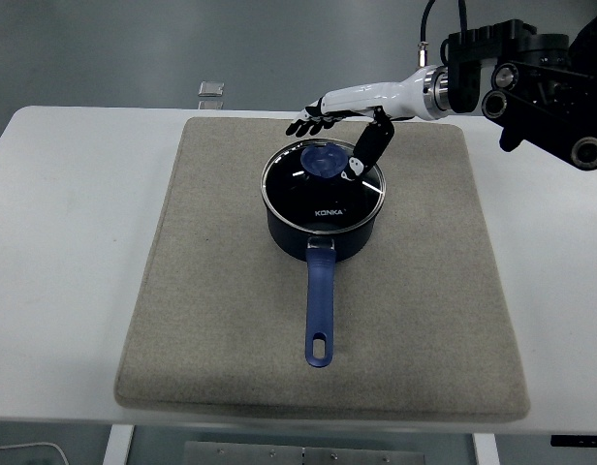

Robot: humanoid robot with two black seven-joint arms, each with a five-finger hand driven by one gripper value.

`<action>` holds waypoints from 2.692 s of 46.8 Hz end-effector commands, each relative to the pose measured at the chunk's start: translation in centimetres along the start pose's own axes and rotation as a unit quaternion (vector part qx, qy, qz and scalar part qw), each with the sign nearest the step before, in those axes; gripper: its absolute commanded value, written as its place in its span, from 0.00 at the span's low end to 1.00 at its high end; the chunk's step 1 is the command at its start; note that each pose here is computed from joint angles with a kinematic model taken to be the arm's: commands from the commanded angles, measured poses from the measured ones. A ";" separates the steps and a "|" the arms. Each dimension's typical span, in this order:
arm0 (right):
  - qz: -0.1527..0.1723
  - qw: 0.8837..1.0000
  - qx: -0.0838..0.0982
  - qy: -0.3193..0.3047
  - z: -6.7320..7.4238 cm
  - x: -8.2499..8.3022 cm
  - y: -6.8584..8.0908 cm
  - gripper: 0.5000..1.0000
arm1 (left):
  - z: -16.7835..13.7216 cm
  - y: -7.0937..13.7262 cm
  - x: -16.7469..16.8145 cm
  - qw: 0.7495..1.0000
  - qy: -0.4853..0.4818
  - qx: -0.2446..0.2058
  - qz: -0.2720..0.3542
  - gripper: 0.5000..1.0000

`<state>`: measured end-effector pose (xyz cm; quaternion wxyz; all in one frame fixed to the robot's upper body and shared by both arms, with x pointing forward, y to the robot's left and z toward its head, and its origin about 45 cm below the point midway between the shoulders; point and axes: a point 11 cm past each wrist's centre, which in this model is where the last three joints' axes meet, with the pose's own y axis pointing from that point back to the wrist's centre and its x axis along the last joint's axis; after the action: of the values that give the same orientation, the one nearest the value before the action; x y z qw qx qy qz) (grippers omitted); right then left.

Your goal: Lift the pot lid and place it to the right of the pot.

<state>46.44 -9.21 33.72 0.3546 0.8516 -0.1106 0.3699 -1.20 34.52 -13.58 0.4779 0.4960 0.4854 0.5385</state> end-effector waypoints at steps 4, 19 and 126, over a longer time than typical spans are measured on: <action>0.000 1.000 -0.003 0.000 0.2 0.0 0.0 0.83 | 0.0 0.0 0.0 1.000 0.000 0.000 0.000 1.00; 0.006 1.000 -0.012 0.006 0.7 -0.3 -0.1 0.66 | 0.0 0.0 0.0 1.000 0.000 0.000 0.000 1.00; 0.042 0.995 -0.091 -0.022 8.2 2.6 10.7 0.00 | 0.0 0.0 0.0 1.000 0.000 0.000 0.000 1.00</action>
<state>48.02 -21.36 37.96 0.4077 0.8182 -0.1807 0.3629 -1.20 34.51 -13.58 0.4781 0.4959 0.4854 0.5384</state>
